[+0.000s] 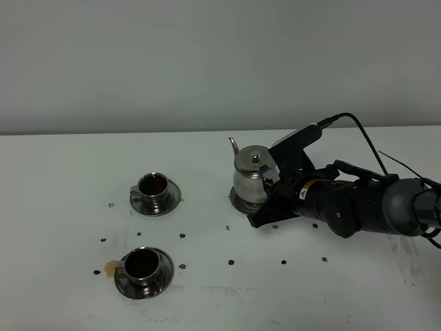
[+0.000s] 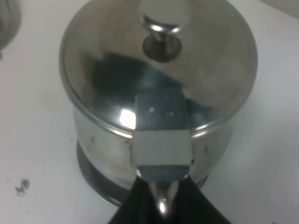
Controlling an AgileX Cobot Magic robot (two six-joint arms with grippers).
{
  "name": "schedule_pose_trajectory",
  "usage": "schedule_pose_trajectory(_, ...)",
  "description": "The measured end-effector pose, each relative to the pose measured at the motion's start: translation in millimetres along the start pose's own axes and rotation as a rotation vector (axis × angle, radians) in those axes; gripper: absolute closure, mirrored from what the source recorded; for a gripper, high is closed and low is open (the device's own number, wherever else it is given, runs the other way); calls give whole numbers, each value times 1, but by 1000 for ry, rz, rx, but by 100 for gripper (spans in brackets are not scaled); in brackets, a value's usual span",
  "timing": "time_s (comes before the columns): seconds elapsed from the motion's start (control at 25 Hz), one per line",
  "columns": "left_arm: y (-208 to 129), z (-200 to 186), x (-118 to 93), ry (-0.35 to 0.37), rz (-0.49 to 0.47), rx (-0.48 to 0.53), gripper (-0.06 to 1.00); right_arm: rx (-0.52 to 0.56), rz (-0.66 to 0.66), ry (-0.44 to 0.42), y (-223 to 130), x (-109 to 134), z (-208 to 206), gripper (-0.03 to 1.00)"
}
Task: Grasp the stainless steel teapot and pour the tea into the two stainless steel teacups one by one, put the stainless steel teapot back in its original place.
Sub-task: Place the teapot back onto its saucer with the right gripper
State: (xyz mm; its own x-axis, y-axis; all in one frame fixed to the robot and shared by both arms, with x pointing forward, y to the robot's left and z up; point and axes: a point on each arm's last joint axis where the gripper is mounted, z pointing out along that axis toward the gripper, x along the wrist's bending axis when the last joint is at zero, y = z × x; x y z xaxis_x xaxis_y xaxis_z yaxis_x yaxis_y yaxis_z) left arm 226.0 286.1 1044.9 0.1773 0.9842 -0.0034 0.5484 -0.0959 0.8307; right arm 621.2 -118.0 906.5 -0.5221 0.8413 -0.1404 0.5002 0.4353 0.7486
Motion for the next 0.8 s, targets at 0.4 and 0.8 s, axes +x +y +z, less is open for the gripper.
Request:
schedule_pose_trajectory(0.4,0,0,0,0,0,0,46,12,0,1,-8,1,9,88)
schedule_pose_trajectory(0.8,0,0,0,0,0,0,46,-8,22,-4,-8,1,10,88)
